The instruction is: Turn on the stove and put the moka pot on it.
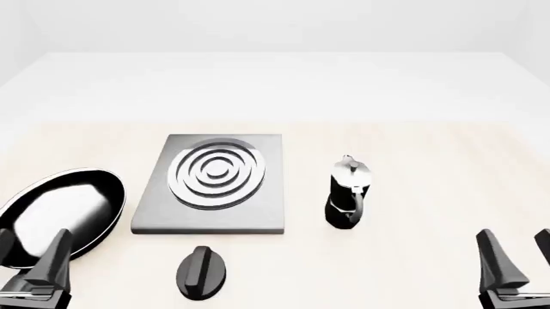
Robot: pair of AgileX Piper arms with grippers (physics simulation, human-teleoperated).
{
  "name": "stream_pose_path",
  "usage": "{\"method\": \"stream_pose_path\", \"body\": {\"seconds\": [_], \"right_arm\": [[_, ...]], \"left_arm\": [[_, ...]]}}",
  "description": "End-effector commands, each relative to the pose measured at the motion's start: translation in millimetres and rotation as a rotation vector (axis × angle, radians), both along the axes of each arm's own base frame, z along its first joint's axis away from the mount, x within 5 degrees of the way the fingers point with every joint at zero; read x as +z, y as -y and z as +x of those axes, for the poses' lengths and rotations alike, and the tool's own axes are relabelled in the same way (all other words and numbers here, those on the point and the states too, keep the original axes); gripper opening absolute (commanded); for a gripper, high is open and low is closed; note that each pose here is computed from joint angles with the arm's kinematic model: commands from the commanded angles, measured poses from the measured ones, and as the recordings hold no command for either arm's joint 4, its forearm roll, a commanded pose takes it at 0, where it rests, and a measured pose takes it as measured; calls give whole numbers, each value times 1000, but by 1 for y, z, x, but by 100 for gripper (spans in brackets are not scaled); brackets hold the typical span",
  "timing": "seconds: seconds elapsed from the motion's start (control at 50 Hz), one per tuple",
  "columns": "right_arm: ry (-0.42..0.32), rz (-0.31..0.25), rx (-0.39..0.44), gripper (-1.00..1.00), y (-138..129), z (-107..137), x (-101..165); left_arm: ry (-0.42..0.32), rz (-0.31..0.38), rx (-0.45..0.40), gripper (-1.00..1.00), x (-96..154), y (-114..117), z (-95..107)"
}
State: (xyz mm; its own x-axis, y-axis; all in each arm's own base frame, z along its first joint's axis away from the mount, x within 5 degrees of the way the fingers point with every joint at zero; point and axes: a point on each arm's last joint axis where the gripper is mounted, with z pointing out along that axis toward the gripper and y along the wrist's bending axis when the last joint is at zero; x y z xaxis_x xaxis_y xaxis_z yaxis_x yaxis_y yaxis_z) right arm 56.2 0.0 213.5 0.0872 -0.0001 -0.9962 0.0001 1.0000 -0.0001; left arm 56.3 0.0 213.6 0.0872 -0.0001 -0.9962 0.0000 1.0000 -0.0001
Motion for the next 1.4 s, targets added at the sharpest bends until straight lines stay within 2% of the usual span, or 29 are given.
{"method": "stream_pose_path", "body": {"seconds": [0.02,0.2,0.24,0.3,0.32,0.4,0.46,0.52,0.54,0.56,0.6,0.62,0.64,0.66,0.68,0.72,0.74,0.78,0.8,0.82,0.86,0.88,0.92,0.94,0.98,1.0,1.1,1.24,1.4], "right_arm": [[2,0,0,100,0,0,1],[3,2,3,100,0,0,1],[3,3,4,100,0,0,1],[2,5,6,100,0,0,1],[2,5,6,100,0,0,1],[-1,7,7,100,0,0,1],[-3,8,9,100,0,0,1],[-4,9,12,100,-1,0,1],[-4,8,13,100,-1,0,0],[-4,8,14,100,-1,0,0],[-5,8,17,100,-1,0,0],[-7,9,18,100,-1,0,0],[-7,8,18,100,-1,0,0],[-9,8,20,100,-1,0,0],[-9,7,21,100,-1,0,0],[-9,4,26,100,-1,0,0],[-10,5,30,100,-2,0,-1],[-11,4,34,100,-2,0,-1],[-10,5,35,100,-2,0,-1],[-10,6,36,100,-2,0,-1],[-10,5,35,100,-2,0,-1],[-10,8,35,100,-2,0,-1],[-10,8,35,100,-2,0,0],[-10,9,37,100,-2,0,0],[-10,10,39,100,-2,0,0],[-10,9,41,100,-2,1,0],[-10,12,42,100,-2,3,1],[-11,16,42,100,-2,0,-1],[-13,18,44,100,-2,0,-1]], "left_arm": [[1,-2,0,100,1,0,1],[0,-1,-10,100,5,1,8],[1,26,-11,100,7,1,9],[10,57,-18,100,15,1,9],[14,36,-17,100,21,1,10],[13,48,-46,100,42,4,16],[-45,56,-103,100,54,9,31],[-77,34,-132,100,63,12,35],[-99,109,-144,100,63,14,38],[-117,120,-153,100,66,15,40],[-157,93,-175,100,70,18,44],[-192,113,-165,100,69,18,50],[-225,105,-194,100,68,21,53],[-251,150,-209,100,68,23,56],[-275,152,-215,100,65,25,59],[-298,213,-249,100,63,29,61],[-346,203,-254,100,60,30,67],[-381,207,-272,100,62,34,71],[-416,187,-281,100,59,36,75],[-423,211,-310,100,58,40,75],[-489,256,-331,100,46,45,84],[-490,280,-338,100,45,45,84],[-530,256,-318,100,42,44,91],[-556,286,-344,100,38,48,92],[-598,264,-345,100,33,50,96],[-617,316,-360,100,26,51,98],[-671,320,-324,100,18,46,106],[-785,335,-334,100,-13,47,109],[-838,339,-342,100,-29,48,110]]}}
